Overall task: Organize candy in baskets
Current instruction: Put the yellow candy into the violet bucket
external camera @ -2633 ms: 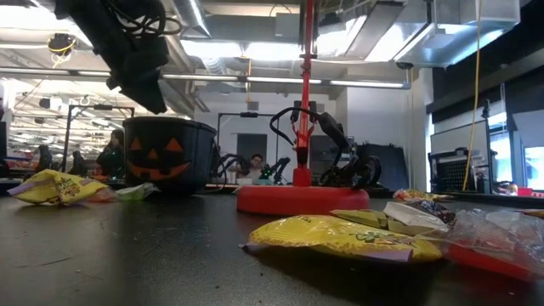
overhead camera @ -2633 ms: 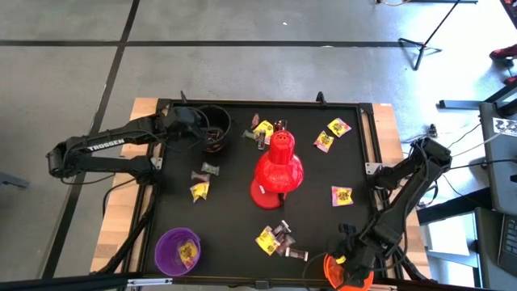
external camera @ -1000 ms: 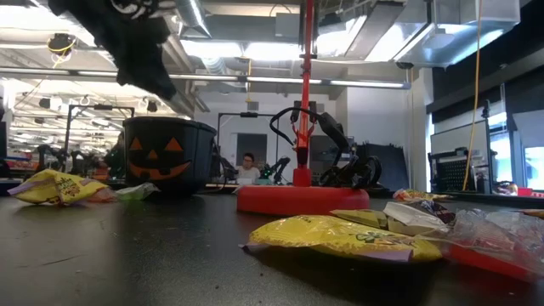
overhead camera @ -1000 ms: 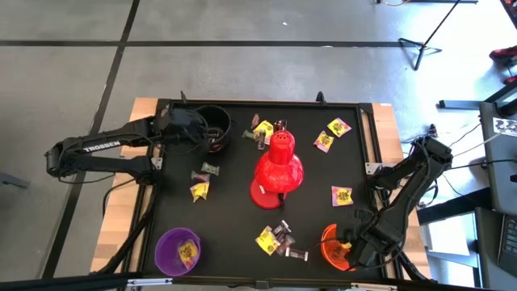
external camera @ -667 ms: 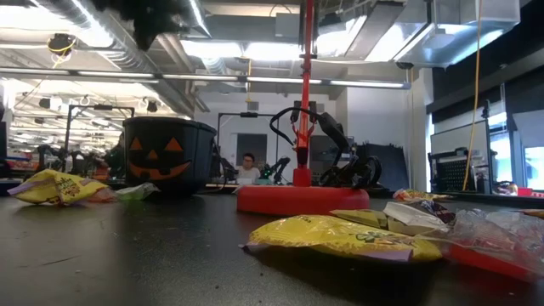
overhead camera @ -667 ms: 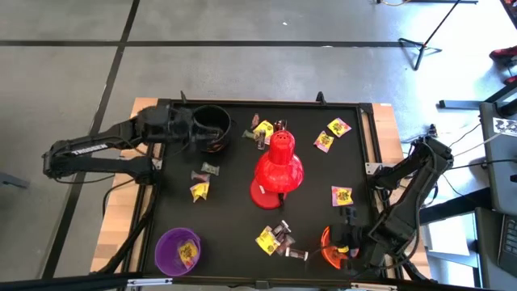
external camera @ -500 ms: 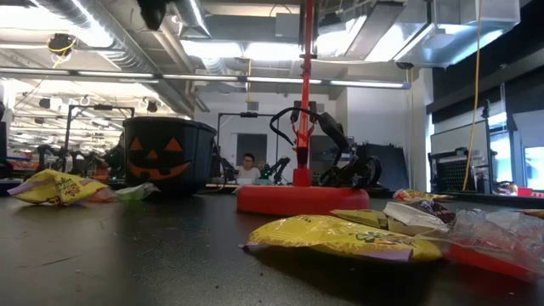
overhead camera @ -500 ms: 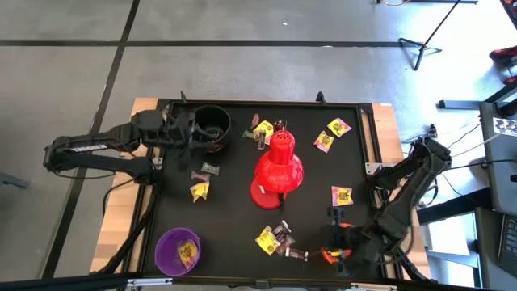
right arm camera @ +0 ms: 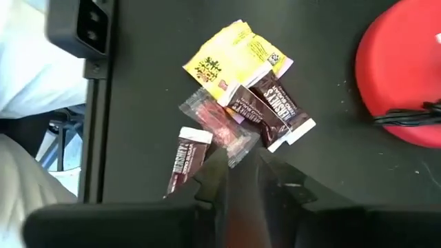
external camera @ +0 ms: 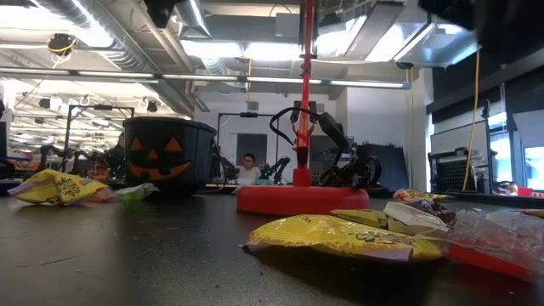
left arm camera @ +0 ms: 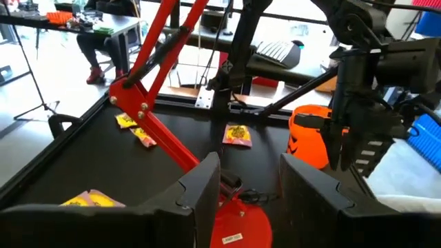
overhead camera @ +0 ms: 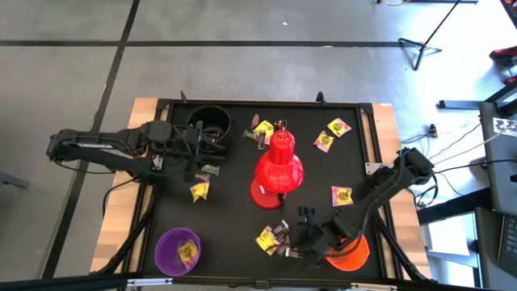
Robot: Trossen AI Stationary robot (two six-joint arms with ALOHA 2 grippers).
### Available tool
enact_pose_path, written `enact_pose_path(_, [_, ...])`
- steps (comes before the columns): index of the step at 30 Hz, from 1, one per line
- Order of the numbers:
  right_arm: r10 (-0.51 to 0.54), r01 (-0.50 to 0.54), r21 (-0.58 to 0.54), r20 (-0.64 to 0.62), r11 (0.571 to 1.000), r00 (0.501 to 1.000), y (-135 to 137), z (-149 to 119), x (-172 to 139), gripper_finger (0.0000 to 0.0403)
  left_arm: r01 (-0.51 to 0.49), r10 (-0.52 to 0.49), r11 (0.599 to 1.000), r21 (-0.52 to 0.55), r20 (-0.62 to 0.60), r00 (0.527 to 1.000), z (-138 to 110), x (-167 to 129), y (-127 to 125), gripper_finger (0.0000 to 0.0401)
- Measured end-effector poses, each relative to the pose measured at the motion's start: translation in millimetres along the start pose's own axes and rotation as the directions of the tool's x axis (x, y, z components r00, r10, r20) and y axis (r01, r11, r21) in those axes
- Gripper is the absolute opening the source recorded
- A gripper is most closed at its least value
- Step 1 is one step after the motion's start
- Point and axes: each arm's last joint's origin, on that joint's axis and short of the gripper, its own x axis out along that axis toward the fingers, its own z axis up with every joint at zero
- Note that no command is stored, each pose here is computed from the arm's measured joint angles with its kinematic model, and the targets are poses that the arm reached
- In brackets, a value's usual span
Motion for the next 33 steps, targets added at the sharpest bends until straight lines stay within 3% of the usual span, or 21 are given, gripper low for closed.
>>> enact_pose_path(4, [-0.036,0.036,-0.016,-0.008,0.999,0.999,-5,1,4,0.0125,-0.002,0.003,1.0,0.027,-0.012,1.0,-2,4,0,0.0141])
enact_pose_path(6, [-0.113,0.114,0.01,-0.054,0.993,0.992,-13,-1,-3,0.0139,-0.001,0.001,0.999,0.051,-0.004,1.0,-1,4,0,0.0141])
enact_pose_path(9, [-0.301,0.307,0.069,-0.085,0.949,0.95,-27,-9,-21,0.0143,0.004,-0.005,0.997,0.074,0.025,1.0,2,3,0,0.0141])
enact_pose_path(13, [-0.452,0.453,0.167,-0.05,0.876,0.891,-41,-17,-42,0.0139,0.032,-0.037,0.996,0.082,0.069,0.997,7,1,-2,0.0141])
enact_pose_path(21, [-0.464,0.472,0.348,-0.113,0.81,0.879,-62,-32,-51,0.0136,0.15,-0.158,0.978,0.142,0.049,0.986,6,1,-5,0.0141])
enact_pose_path(28, [-0.378,0.486,0.487,-0.308,0.726,0.873,-87,-61,-35,0.0136,0.231,-0.239,0.954,0.19,0.016,0.971,4,0,-7,0.0141])
enact_pose_path(33, [-0.27,0.427,0.612,-0.336,0.666,0.903,-100,-87,-26,0.0136,0.24,-0.24,0.944,0.225,-0.027,0.97,0,0,-7,0.0141])
